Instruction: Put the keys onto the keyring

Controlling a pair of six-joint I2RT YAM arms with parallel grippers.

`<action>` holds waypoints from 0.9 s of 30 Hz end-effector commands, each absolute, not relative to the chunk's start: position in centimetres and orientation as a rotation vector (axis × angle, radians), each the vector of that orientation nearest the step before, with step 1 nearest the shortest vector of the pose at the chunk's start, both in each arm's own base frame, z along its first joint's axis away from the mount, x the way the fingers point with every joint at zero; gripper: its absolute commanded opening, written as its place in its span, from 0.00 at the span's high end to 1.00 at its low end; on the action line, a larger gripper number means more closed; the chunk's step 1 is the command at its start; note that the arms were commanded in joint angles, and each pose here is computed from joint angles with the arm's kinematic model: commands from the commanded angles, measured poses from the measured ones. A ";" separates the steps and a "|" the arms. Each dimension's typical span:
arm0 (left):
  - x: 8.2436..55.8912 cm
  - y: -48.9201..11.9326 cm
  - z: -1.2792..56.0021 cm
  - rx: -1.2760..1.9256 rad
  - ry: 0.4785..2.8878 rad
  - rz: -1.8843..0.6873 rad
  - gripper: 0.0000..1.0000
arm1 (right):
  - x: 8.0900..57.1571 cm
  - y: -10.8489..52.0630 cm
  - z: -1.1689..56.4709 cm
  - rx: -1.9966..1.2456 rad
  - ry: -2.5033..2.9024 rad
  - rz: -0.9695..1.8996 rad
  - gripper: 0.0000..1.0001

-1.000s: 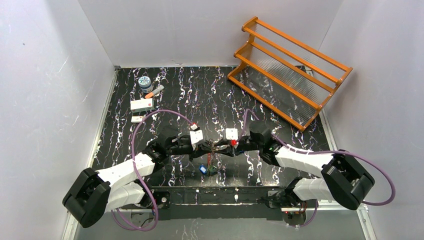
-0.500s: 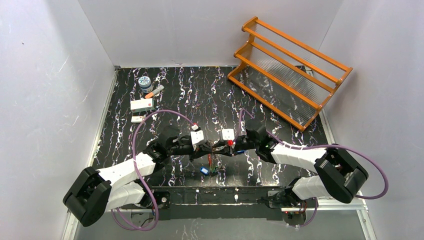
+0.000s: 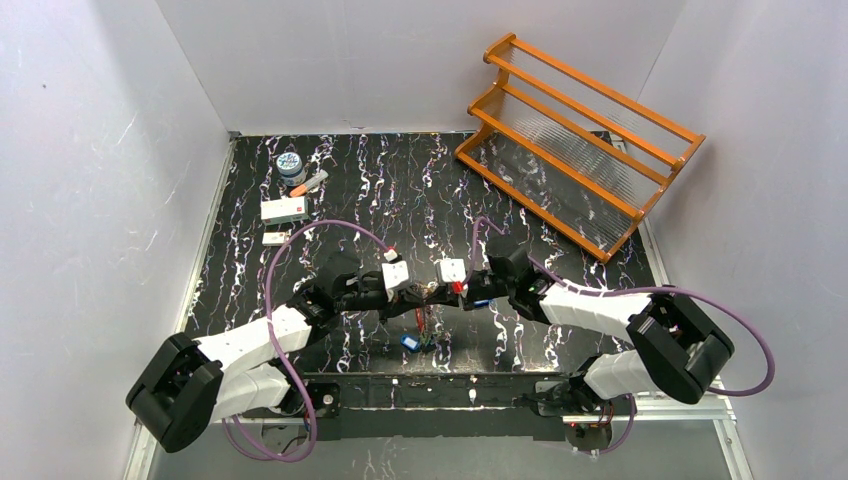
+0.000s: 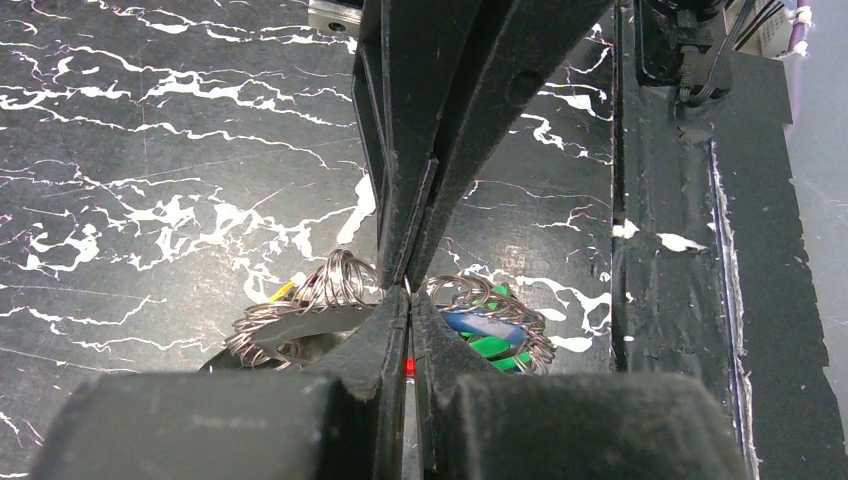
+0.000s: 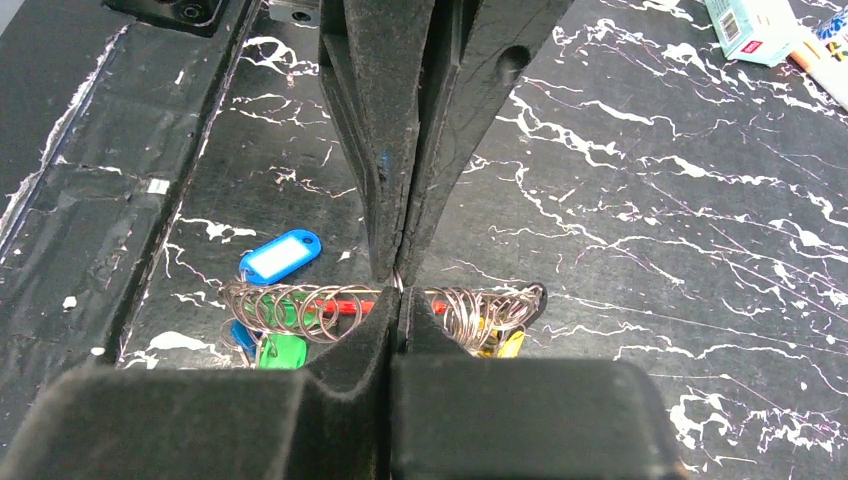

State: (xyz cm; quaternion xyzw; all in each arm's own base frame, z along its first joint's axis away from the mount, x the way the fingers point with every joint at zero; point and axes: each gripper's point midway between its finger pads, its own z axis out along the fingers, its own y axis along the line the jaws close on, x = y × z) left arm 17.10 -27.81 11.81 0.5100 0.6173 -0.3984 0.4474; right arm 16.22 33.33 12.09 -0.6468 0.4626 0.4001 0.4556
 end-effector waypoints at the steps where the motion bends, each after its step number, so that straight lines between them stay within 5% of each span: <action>1: 17.7 -28.1 12.9 1.247 1.497 -0.959 1.00 | 17.3 33.9 13.1 -1.610 1.125 0.940 0.99; 4: 18.7 -27.8 13.1 1.200 1.520 -0.905 0.82 | 17.7 33.4 12.5 -1.620 1.194 0.906 0.99; 9: 19.5 -27.4 13.1 1.172 1.530 -0.838 0.73 | 18.1 32.2 11.1 -1.635 1.364 0.864 0.99; 27: 17.9 -30.0 11.3 1.245 1.451 -0.928 0.74 | 17.2 30.0 9.9 -1.684 1.520 0.779 0.99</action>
